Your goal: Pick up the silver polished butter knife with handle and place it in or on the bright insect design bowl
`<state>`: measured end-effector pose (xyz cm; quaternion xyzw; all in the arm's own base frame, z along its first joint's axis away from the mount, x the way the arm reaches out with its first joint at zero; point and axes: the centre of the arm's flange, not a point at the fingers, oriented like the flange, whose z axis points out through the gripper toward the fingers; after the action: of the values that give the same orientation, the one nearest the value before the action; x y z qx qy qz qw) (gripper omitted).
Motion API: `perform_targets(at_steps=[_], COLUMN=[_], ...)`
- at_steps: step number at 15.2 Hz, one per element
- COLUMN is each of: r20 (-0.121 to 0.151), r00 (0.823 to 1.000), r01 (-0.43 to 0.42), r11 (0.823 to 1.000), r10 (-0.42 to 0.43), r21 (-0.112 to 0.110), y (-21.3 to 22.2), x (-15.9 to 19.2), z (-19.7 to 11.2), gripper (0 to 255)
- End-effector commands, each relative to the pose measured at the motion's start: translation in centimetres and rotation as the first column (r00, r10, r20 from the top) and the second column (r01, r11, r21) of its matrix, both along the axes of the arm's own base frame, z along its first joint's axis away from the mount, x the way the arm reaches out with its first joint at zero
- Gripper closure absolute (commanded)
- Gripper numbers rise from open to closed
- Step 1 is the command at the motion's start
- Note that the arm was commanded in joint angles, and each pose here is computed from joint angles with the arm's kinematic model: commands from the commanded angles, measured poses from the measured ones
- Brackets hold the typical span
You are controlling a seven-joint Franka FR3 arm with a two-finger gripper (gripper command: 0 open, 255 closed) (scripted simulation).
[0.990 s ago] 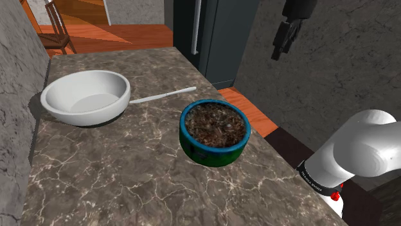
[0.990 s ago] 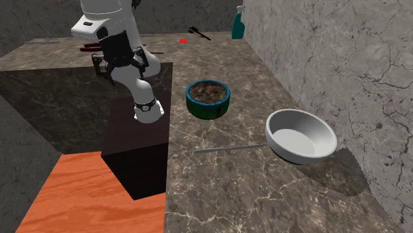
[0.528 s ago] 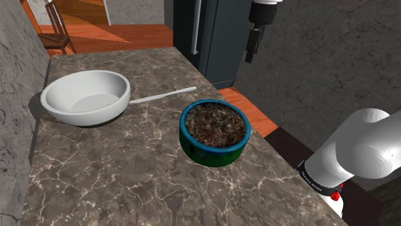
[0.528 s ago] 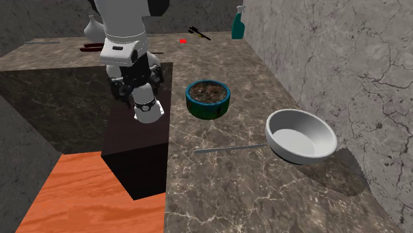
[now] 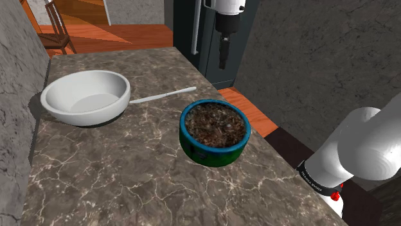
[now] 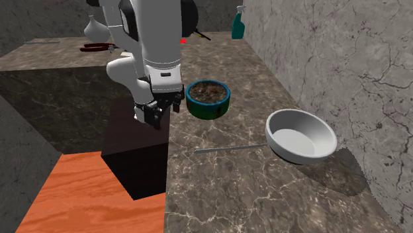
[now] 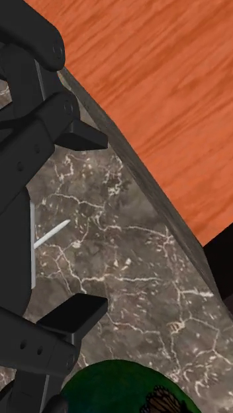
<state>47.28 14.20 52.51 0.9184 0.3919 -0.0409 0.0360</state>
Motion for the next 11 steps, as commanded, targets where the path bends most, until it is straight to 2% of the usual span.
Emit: perform_targets(at_steps=[1,3,6,8,11], r20=[-0.001,-0.004,-0.007,-0.01,-0.015], r00=[0.997,0.987,0.961,0.936,0.887], r01=[-0.083,-0.161,-0.278,-0.353,-0.462], r11=[0.997,0.987,0.961,0.935,0.887], r10=[0.083,0.161,0.278,0.353,0.461], r21=[-0.004,-0.008,-0.014,-0.018,-0.023], y=[2.4,4.6,8.1,10.5,14.1], x=[1.5,2.6,4.0,4.7,5.3], z=[-1.0,-2.0,-3.6,-4.6,-6.2], gripper=[0,0,0,0,0])
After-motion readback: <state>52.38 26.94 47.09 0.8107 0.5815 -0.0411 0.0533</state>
